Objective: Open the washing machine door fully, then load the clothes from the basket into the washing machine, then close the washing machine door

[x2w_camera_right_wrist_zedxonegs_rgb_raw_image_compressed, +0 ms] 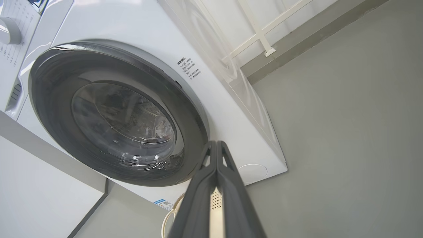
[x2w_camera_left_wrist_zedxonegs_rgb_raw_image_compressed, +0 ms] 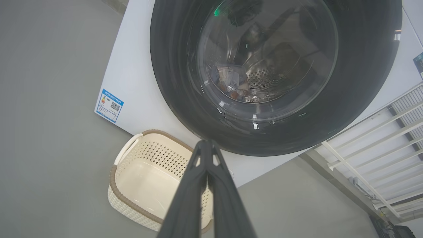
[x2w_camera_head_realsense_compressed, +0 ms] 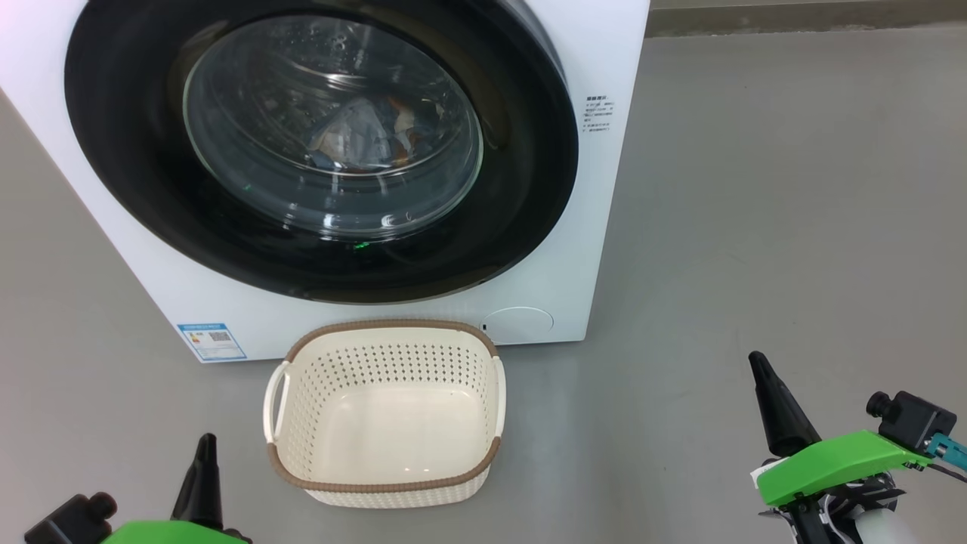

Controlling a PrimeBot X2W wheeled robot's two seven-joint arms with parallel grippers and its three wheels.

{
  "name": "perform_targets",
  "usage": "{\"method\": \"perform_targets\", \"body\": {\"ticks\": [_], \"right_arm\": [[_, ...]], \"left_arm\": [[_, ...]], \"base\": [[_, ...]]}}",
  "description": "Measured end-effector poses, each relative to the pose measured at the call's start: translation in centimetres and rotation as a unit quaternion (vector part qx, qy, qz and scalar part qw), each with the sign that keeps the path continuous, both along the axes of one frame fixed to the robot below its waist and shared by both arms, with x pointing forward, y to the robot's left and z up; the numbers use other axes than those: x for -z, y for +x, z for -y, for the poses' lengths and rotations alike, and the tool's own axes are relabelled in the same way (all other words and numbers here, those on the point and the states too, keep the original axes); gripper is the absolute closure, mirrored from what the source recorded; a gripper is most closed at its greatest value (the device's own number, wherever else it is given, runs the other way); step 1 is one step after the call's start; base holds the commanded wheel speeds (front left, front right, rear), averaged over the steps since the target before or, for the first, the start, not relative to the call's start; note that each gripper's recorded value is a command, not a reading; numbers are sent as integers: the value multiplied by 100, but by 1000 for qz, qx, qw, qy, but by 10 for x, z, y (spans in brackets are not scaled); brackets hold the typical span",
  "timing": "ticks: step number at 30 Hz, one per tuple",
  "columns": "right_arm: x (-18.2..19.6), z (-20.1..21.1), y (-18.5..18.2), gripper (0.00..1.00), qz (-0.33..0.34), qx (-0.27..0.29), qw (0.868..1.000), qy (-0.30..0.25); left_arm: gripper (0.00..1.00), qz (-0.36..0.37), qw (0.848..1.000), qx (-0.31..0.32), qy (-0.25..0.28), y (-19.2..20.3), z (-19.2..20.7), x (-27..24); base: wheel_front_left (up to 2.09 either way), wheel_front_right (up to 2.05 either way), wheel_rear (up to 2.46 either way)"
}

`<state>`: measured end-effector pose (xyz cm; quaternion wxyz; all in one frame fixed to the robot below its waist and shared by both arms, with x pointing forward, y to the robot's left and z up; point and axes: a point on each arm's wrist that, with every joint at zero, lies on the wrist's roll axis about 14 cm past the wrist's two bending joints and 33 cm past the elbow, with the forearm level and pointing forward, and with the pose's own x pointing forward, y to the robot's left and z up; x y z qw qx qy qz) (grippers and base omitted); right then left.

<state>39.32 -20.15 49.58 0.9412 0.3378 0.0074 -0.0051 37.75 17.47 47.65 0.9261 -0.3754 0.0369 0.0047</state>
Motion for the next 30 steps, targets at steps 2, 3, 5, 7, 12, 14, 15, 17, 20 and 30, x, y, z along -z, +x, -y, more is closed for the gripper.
{"method": "perform_targets", "body": {"ticks": [2, 3, 5, 7, 12, 14, 15, 17, 20, 30], "right_arm": [[0, 1, 0, 100, -1, 1, 1000, 7], [0, 1, 0, 100, -2, 2, 1000, 12], [0, 2, 0, 100, -2, 5, 1000, 26], [0, 3, 0, 100, -4, 6, 999, 35], [0, 3, 1, 100, -6, 8, 998, 64], [0, 3, 1, 100, -7, 9, 997, 72], [0, 3, 1, 100, -8, 9, 997, 76], [0, 3, 0, 100, -8, 11, 996, 88], [3, 6, -2, 100, -12, 15, 994, 108], [4, 3, -2, 100, -16, 15, 987, 157]], "left_arm": [[100, -2, 1000, 0, -8, 0, 0, 0], [100, -4, 1000, 0, -15, 0, 0, 1], [100, -5, 1000, -3, -26, 0, -1, 1], [100, -7, 999, -4, -34, -1, -2, 2], [100, -12, 998, -9, -59, -1, -4, 3], [100, -14, 998, -9, -66, -1, -4, 3], [100, -14, 997, -10, -69, -1, -5, 3], [100, -16, 996, -12, -82, -1, -5, 3], [100, -19, 995, -14, -100, -2, -6, 4], [100, -17, 989, -16, -143, 0, -6, 1]], "base": [[0, 0, 0], [0, 0, 0], [0, 0, 0], [0, 0, 0], [0, 0, 0], [0, 0, 0], [0, 0, 0], [0, 0, 0], [0, 0, 0], [0, 0, 0]]}}
